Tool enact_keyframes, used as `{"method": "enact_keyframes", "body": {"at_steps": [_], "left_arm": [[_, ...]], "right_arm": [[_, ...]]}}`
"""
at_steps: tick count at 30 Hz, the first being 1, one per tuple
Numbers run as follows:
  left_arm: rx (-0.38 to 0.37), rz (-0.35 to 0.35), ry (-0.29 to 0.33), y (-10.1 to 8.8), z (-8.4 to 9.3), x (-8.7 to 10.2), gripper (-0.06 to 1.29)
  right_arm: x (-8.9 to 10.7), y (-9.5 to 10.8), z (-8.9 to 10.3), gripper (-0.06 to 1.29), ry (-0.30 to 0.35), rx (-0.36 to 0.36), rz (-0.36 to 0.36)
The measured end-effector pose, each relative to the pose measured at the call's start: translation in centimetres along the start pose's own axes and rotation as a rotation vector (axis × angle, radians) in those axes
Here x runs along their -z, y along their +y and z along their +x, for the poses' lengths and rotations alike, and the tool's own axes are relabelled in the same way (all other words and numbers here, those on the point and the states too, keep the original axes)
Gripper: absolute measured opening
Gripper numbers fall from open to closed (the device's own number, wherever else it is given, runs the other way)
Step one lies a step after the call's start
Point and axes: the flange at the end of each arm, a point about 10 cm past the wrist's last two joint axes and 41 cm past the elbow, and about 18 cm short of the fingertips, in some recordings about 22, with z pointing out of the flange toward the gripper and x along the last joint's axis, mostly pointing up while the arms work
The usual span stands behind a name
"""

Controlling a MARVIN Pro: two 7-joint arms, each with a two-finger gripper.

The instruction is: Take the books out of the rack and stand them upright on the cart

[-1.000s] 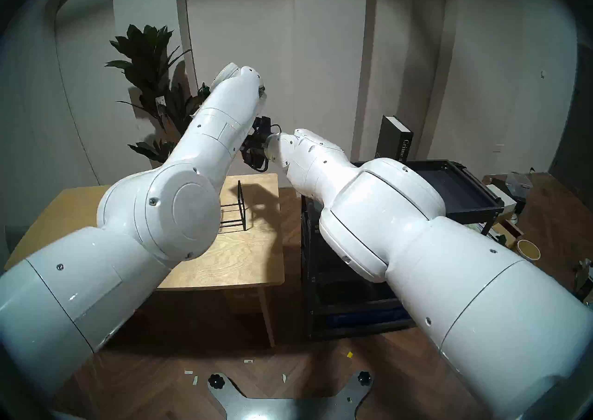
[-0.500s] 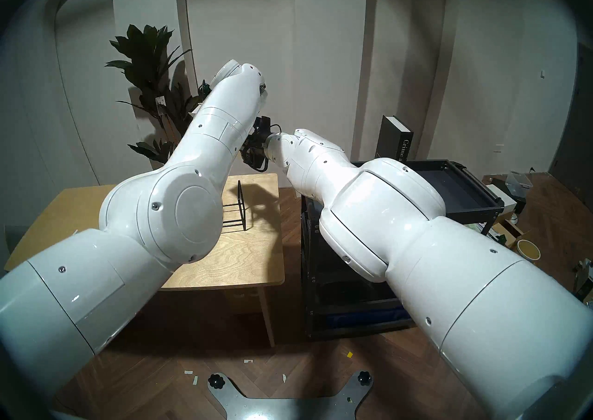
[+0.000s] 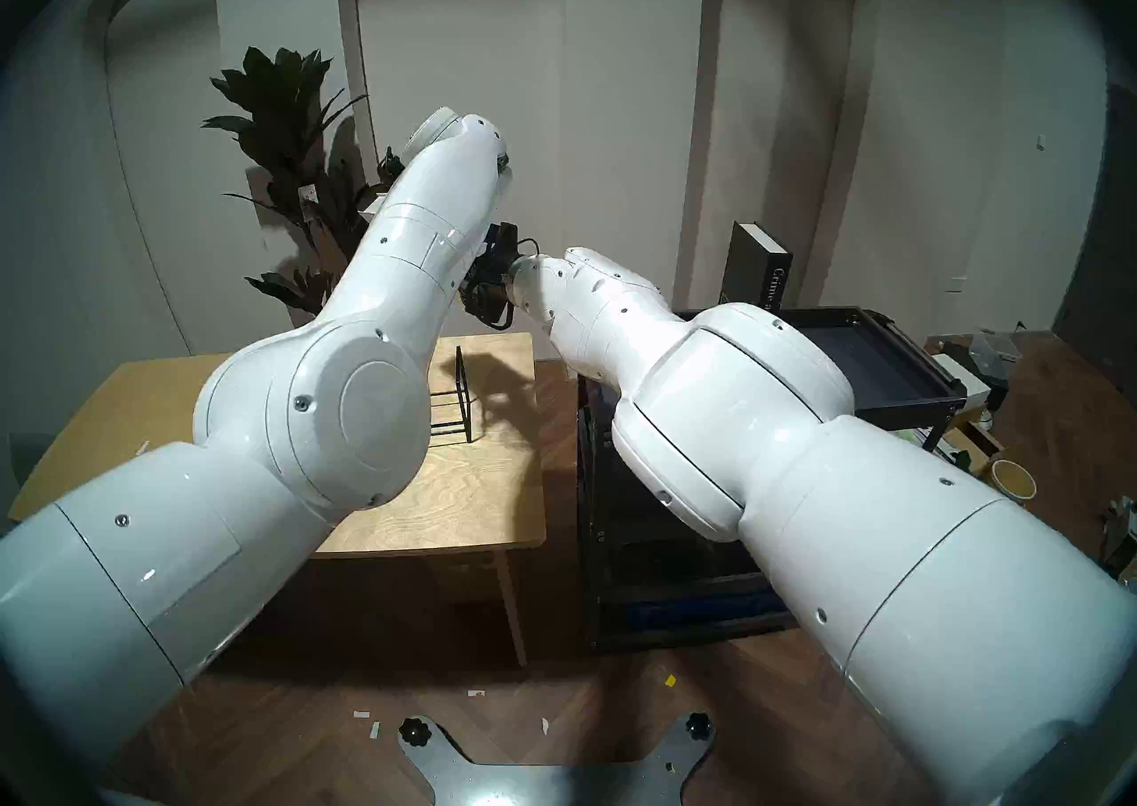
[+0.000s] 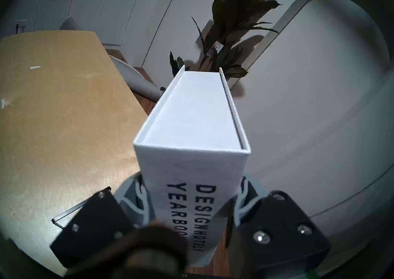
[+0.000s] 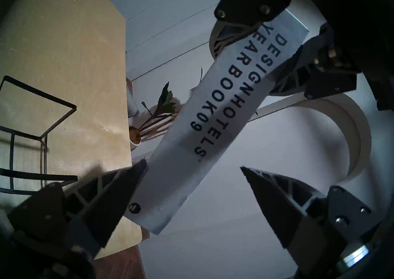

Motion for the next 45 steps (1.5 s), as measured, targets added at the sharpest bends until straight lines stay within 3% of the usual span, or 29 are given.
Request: {"method": "enact_keyframes", "body": {"at_steps": [16, 45], "left_arm": [[-0.004, -0.014, -0.008, 0.8, 0.4, 1.5, 0.46], [-0.053, -0.008, -0.064, 1.2, -1.5, 3.6, 0.46]], "right_arm": [[0.0, -0.5, -0.2, 1.23, 0.000, -0.011, 0.005], [0.8, 0.0, -1.8, 1.23, -0.024, -0.034, -0.018]]}}
